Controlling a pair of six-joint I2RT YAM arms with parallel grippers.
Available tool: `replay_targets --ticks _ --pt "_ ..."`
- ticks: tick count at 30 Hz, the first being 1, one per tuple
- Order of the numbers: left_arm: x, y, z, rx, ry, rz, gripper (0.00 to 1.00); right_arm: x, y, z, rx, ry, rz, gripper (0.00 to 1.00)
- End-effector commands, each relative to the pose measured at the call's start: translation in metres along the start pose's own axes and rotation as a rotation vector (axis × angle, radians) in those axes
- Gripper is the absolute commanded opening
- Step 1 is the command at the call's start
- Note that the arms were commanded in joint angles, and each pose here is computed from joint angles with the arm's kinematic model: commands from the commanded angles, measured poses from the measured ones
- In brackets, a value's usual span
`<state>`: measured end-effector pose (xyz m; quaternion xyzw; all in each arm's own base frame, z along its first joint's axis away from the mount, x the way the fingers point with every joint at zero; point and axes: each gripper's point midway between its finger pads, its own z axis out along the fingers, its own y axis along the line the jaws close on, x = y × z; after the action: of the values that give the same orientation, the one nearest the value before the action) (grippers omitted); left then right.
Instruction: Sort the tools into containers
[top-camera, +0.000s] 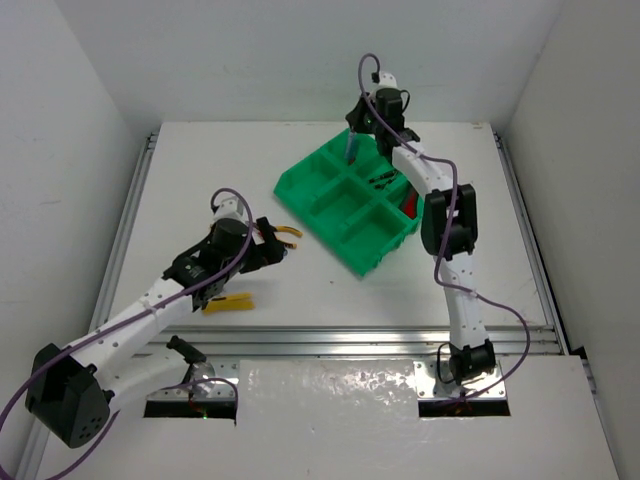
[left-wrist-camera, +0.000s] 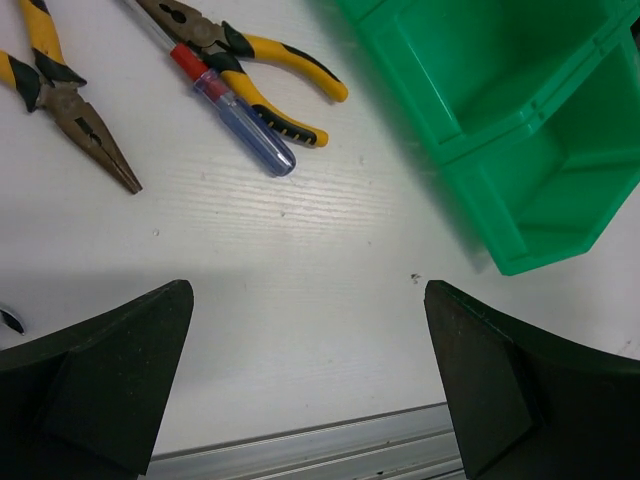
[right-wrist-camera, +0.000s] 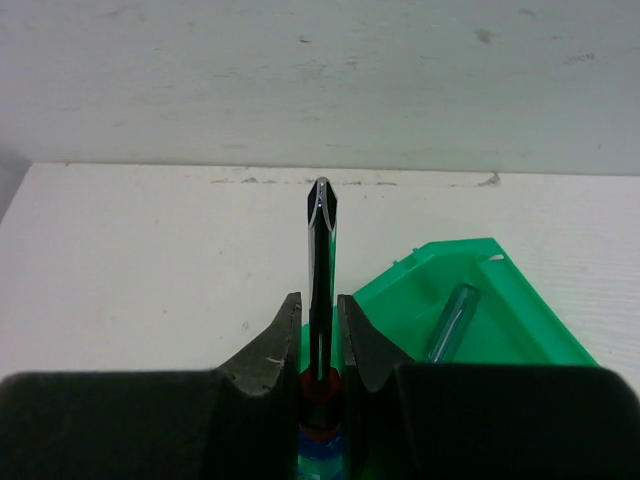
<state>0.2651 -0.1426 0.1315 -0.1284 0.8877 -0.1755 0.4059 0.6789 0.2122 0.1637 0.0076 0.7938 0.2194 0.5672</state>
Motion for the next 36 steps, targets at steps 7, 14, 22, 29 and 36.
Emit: replay_targets --ticks 7,14,22,29,36 --pt "-0.014 -0.005 0.017 -0.036 -0.056 -0.057 1.00 -0.035 0.007 0.002 -0.047 -0.126 -0.080 0.67" --pt "-0.020 0.012 0.037 -0.226 -0.072 -0.172 1.00 -0.090 0.030 -0.041 -0.031 -0.142 -0.146 0.99" --pt "-0.020 0.016 0.078 -0.354 -0.090 -0.278 0.89 -0.038 0.049 -0.168 0.052 0.098 -0.099 0.99" --pt "-0.017 0.017 0.120 -0.492 -0.054 -0.261 0.71 0.045 0.073 -0.256 -0.041 0.222 -0.080 0.99" --pt "-0.006 0.036 0.139 -0.599 -0.051 -0.260 0.57 0.083 0.078 -0.279 -0.093 0.328 -0.059 0.99"
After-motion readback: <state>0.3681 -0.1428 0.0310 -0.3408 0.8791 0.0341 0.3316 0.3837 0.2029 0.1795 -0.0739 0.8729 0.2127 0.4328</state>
